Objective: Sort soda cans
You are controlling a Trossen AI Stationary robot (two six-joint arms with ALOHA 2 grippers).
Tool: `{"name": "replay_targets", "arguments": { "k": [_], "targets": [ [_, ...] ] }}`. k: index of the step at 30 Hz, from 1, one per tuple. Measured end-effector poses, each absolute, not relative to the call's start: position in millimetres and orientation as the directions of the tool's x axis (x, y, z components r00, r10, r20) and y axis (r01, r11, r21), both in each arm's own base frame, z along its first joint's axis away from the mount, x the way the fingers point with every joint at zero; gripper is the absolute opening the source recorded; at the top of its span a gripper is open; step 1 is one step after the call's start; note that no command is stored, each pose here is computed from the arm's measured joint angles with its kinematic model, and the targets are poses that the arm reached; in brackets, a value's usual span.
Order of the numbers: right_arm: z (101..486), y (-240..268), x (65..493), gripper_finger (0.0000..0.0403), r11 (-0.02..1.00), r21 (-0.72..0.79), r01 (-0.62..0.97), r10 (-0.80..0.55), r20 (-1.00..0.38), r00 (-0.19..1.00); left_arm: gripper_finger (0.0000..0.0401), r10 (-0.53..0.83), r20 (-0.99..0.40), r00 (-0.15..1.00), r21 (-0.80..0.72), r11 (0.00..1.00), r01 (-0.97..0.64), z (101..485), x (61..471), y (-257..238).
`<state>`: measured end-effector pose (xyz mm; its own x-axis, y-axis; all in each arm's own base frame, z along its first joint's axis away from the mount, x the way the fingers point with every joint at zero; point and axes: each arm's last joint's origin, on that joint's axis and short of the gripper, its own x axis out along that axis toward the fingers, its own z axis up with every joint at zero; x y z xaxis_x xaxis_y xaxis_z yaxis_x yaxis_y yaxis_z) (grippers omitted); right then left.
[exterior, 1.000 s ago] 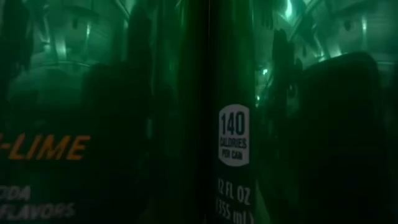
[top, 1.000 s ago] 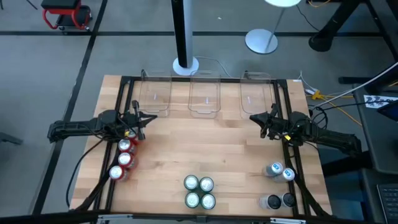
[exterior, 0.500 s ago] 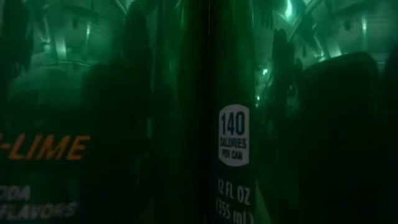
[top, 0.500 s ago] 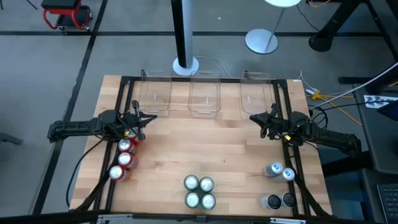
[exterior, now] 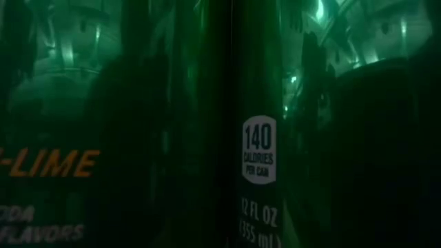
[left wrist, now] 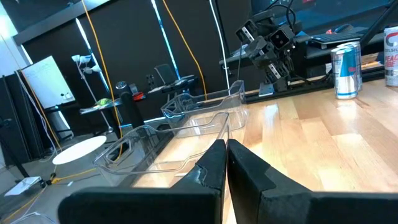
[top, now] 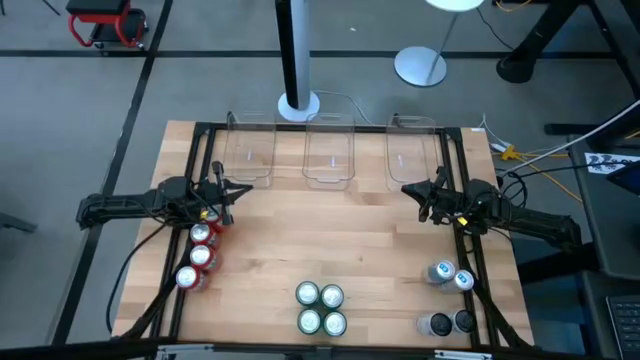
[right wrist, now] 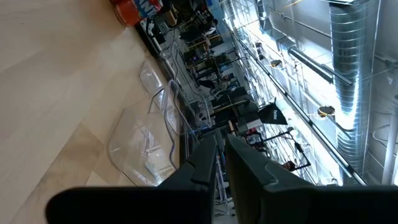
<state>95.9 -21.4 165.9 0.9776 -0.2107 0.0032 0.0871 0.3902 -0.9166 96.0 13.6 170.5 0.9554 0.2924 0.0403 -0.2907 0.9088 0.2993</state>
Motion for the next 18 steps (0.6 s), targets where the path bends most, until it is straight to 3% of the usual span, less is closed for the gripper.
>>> {"name": "replay_targets", "arguments": {
  "k": [18],
  "targets": [
    [165.8, -21.4, 96.0, 0.0037, 0.390, -0.917, 0.087, -0.211, 0.003, 0.978, 0.0008, 0.293, 0.043, 0.955, 0.308, 0.905, -0.292, 170.5, 96.0, 13.6]
  ]
}}
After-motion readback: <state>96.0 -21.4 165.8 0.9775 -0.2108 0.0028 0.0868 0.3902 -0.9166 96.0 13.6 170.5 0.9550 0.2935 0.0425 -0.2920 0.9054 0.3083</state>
